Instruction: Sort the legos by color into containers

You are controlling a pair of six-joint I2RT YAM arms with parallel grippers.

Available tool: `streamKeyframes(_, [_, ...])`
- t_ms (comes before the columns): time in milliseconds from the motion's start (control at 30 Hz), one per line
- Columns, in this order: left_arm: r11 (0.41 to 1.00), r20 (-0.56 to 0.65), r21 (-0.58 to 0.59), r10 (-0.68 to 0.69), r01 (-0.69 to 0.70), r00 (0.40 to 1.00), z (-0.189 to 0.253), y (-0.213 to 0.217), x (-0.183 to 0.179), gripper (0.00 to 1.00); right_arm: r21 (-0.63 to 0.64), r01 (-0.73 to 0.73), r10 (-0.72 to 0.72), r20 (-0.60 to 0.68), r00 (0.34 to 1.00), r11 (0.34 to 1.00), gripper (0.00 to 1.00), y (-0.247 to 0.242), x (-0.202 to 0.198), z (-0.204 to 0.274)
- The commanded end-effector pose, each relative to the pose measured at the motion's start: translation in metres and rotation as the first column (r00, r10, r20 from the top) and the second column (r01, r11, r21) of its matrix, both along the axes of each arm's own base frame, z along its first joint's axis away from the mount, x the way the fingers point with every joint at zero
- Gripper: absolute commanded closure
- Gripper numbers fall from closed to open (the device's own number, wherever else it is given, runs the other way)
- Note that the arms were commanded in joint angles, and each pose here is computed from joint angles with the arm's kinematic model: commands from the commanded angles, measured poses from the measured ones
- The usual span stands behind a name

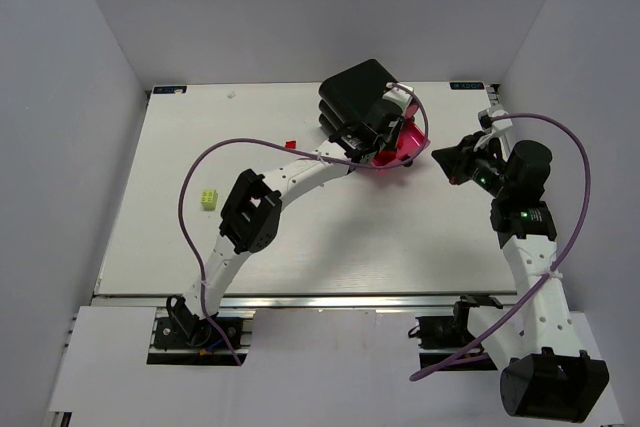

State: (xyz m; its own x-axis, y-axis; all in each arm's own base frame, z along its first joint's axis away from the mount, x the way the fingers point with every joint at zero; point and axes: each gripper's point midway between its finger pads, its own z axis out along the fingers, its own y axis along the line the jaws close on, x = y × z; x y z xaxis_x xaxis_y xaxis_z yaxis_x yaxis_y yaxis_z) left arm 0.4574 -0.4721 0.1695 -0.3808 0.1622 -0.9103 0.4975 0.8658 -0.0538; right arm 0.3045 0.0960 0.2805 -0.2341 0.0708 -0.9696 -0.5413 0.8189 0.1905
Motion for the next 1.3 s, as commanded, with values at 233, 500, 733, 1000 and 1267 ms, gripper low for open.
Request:
streamKeyframes(233, [0.999, 0.092, -0.041, 0.012, -0.008, 0.996, 0.027, -0.002, 0.008, 0.93, 0.006, -0.023, 0.023, 0.059, 0.998, 1.000, 0.95, 0.002, -0.001, 0.013])
streamKeyframes(500, [0.998, 0.062, -0.033, -0.056, 0.058, 0.997, 0.028, 0.011, -0.018, 0.94, 0.005, -0.034, 0.034, 0.055, 0.998, 0.999, 0.95, 0.002, -0.001, 0.010])
streamKeyframes(733, [0.997, 0.038, -0.008, -0.081, 0.081, 0.996, 0.013, 0.028, -0.036, 0.93, 0.007, -0.041, 0.040, 0.048, 0.998, 0.999, 0.95, 0.003, -0.001, 0.008])
streamKeyframes(1000, [0.993, -0.007, -0.008, -0.122, 0.122, 0.993, 0.000, 0.020, -0.042, 0.74, 0.013, -0.043, 0.042, 0.034, 0.999, 0.999, 0.95, 0.003, 0.000, 0.003])
streamKeyframes(1267, [0.989, 0.048, -0.083, -0.115, 0.119, 0.992, 0.040, 0.017, -0.041, 0.38, 0.012, -0.051, 0.050, 0.024, 0.998, 0.999, 0.94, 0.004, 0.001, 0.000])
